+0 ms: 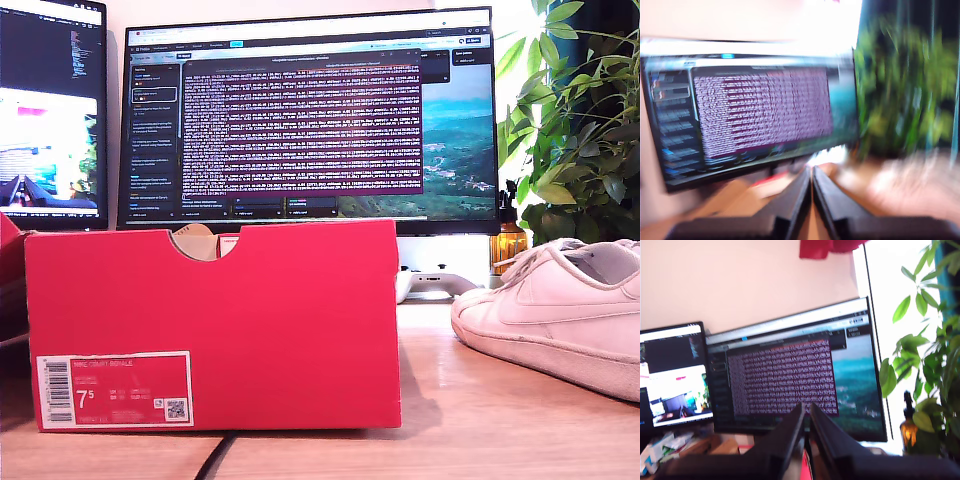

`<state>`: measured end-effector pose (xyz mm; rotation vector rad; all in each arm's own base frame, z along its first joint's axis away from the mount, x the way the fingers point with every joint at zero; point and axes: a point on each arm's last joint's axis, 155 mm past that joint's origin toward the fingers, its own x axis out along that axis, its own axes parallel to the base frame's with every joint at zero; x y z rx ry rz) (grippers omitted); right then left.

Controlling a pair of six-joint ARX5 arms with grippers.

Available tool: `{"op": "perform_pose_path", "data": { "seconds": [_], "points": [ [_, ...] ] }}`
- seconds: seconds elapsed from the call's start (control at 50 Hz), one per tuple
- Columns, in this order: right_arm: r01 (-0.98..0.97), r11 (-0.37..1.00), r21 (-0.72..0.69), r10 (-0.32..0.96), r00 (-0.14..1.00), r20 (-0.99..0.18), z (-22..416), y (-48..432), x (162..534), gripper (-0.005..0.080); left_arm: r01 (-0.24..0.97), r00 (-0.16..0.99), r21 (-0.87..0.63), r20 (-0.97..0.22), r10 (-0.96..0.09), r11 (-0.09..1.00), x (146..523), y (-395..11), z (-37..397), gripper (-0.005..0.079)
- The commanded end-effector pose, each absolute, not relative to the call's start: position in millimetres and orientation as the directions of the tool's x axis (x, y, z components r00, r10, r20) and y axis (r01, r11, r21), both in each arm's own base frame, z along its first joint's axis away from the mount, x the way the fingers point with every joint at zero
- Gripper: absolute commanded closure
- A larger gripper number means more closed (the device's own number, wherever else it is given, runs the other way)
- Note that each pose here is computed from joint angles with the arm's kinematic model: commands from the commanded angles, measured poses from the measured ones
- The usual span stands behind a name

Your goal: Pack the white shoes by picking the first shoe and placing it inside the red shoebox, left side, then picking and rotating the second shoe and placing it in the shoebox

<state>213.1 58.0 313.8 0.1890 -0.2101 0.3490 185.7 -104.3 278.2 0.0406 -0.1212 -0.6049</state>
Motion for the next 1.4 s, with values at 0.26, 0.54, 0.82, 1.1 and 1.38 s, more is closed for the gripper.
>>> {"op": "perform_pose_path", "data": {
  "seconds": [0.26, 0.54, 0.82, 1.1, 1.38],
  "points": [
    [-0.378, 0.902, 0.209, 0.388, 0.922, -0.005, 293, 71, 251, 0.0764, 0.592, 0.806, 0.271, -0.169, -0.568, 0.759, 194, -104, 252, 0.0762],
    [-0.332, 0.899, 0.286, 0.393, 0.898, -0.195, 284, 73, 289, 0.0764, 0.672, 0.737, 0.391, -0.437, -0.516, 0.628, 199, -101, 213, 0.0762],
    [-0.316, 0.889, 0.331, 0.42, 0.851, -0.317, 275, 83, 321, 0.0764, 0.841, 0.532, 0.362, -0.685, -0.497, 0.401, 178, -122, 154, 0.0762],
    [-0.247, 0.873, 0.421, 0.446, 0.753, -0.484, 231, 96, 336, 0.0764, 0.892, 0.451, 0.399, -0.82, -0.351, 0.213, 175, -132, 116, 0.0762],
    [-0.197, 0.891, 0.408, 0.435, 0.625, -0.648, 188, 100, 331, 0.0744, 0.896, 0.438, 0.408, -0.874, -0.21, 0.172, 196, -133, 87, 0.0762]
  ]
}}
